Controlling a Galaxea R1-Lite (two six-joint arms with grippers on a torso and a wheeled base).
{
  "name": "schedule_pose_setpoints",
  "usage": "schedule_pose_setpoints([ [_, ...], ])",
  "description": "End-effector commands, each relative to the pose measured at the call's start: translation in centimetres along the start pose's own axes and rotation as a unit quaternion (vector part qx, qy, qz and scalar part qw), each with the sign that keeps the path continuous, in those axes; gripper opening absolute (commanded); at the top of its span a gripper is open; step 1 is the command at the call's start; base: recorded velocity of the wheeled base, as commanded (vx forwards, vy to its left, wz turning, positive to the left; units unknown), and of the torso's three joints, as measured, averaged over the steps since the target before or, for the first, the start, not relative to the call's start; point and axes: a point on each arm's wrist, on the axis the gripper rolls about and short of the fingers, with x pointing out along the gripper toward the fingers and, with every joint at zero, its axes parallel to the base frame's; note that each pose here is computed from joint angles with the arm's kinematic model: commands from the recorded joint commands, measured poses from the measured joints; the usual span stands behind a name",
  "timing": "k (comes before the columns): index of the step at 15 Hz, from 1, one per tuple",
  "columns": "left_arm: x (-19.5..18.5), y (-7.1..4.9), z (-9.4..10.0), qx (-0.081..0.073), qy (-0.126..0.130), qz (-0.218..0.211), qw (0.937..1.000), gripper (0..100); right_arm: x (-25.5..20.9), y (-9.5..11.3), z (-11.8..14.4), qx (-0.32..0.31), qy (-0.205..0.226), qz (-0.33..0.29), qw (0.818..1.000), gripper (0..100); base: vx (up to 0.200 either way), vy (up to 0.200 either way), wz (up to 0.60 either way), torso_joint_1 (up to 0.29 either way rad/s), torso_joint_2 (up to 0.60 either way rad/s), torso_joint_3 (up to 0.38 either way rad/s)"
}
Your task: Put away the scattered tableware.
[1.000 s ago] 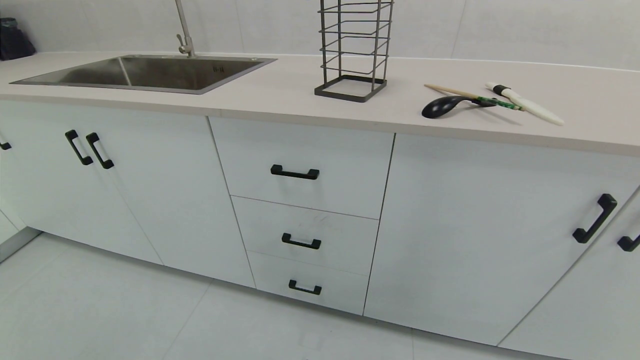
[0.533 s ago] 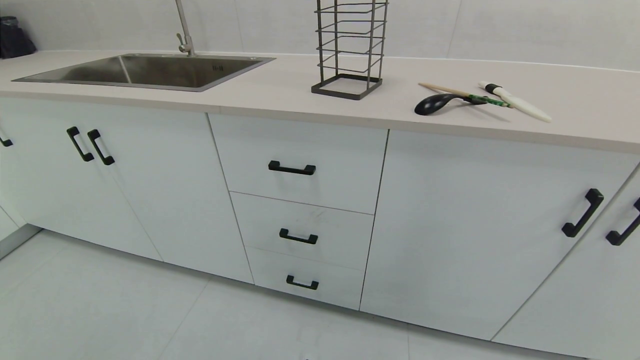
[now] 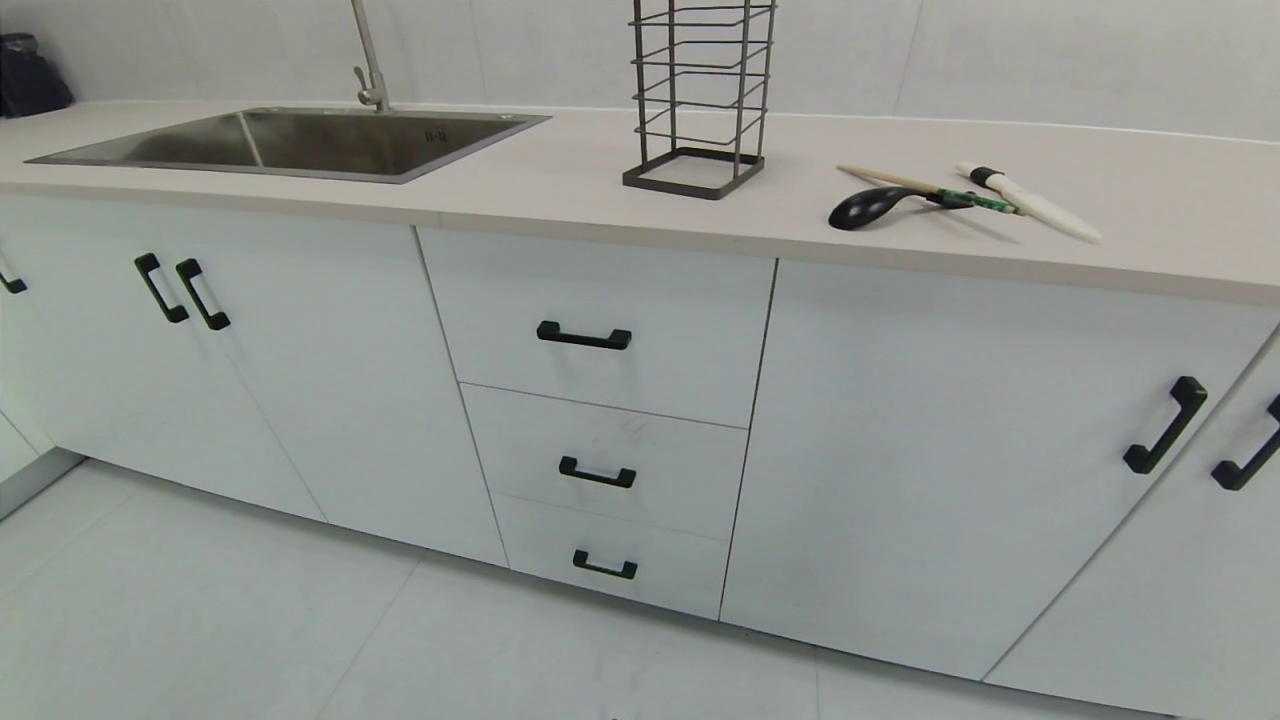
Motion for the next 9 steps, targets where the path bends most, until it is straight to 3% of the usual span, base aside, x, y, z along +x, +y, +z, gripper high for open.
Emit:
schedule_pose_setpoints([
  [1, 0.0, -0.1, 0.1, 0.024, -0.005, -0.022, 0.9995, 100, 0.0, 0.0, 0.0, 0.0, 0.001, 0.0, 1.0, 0, 0.0, 0.0, 0.0, 0.0, 0.0, 0.0],
  [2, 0.0, -0.2, 0.4, 0.043, -0.019, -0.03, 0.9984, 100, 0.0, 0.0, 0.0, 0.0, 0.001, 0.0, 1.0, 0, 0.0, 0.0, 0.0, 0.0, 0.0, 0.0],
  [3, -1.4, -0.4, 6.0, 0.062, -0.163, -0.056, 0.9831, 100, 0.0, 0.0, 0.0, 0.0, 0.001, 0.001, 1.0, 0, 0.0, 0.0, 0.0, 0.0, 0.0, 0.0],
  [4, -1.7, -0.6, 11.0, 0.08, -0.21, -0.074, 0.9716, 100, 0.0, 0.0, 0.0, 0.0, 0.001, 0.0, 1.0, 0, 0.0, 0.0, 0.0, 0.0, 0.0, 0.0],
  [5, -1.7, -0.6, 11.7, 0.084, -0.213, -0.077, 0.9703, 100, 0.0, 0.0, 0.0, 0.001, 0.001, 0.0, 1.0, 0, 0.0, 0.0, 0.0, 0.0, 0.0, 0.0],
  [6, -0.9, -0.7, 14.1, 0.094, -0.203, -0.132, 0.9657, 100, 0.0, 0.0, 0.0, 0.001, 0.001, -0.001, 1.0, 0, 0.0, 0.0, 0.0, 0.0, 0.0, 0.0],
  [7, -0.3, -0.8, 13.9, 0.099, -0.187, -0.16, 0.9641, 100, 0.0, 0.0, 0.0, 0.001, 0.001, -0.001, 1.0, 0, 0.0, 0.0, 0.0, 0.0, 0.0, 0.0],
  [8, 1.1, -0.9, 12.2, 0.14, -0.142, -0.217, 0.9557, 100, 0.0, 0.0, 0.0, 0.001, 0.001, -0.001, 1.0, 0, 0.0, 0.0, 0.0, 0.0, 0.0, 0.0],
  [9, 1.3, -0.9, 12.1, 0.142, -0.139, -0.218, 0.9555, 100, 0.0, 0.0, 0.0, 0.001, 0.001, 0.0, 1.0, 0, 0.0, 0.0, 0.0, 0.0, 0.0, 0.0],
])
